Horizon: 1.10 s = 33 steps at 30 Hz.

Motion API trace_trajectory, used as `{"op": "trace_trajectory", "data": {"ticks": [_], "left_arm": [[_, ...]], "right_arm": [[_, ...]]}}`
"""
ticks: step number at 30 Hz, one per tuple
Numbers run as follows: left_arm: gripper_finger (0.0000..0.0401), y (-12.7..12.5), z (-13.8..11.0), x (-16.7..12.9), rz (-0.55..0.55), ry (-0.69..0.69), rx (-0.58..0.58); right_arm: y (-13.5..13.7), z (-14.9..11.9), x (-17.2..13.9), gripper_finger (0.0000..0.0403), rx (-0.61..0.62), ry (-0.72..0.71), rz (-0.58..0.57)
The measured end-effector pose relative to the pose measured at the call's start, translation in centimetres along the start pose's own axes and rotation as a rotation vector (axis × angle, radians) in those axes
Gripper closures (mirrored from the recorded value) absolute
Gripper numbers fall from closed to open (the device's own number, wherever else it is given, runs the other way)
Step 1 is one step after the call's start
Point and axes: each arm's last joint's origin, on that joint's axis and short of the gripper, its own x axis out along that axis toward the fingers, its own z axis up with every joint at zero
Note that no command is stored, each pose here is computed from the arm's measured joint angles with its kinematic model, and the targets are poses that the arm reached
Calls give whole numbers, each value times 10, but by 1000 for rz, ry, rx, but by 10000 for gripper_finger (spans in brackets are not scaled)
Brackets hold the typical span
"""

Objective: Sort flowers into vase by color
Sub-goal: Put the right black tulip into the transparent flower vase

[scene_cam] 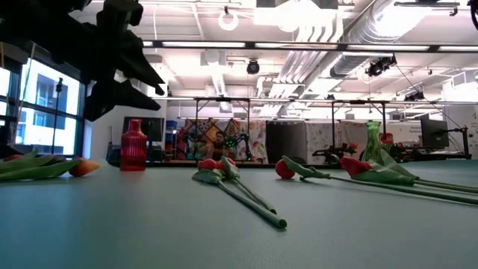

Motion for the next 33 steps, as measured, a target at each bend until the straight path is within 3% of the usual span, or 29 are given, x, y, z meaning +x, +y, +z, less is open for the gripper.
{"op": "trace_trajectory", "data": {"ticks": [7,20,26,33], "left_arm": [[249,0,0,0,1,-3,0],[249,-3,2,0,-36,-3,-16],[249,-4,2,0,-50,-10,-30],[249,-5,3,0,-53,-11,-50]], "right_arm": [[44,-15,-5,403,-123,-52,101],[109,-66,-6,403,-252,-274,12],[118,-79,-1,403,-232,-316,-17],[117,-80,0,403,-221,-243,-1]]}}
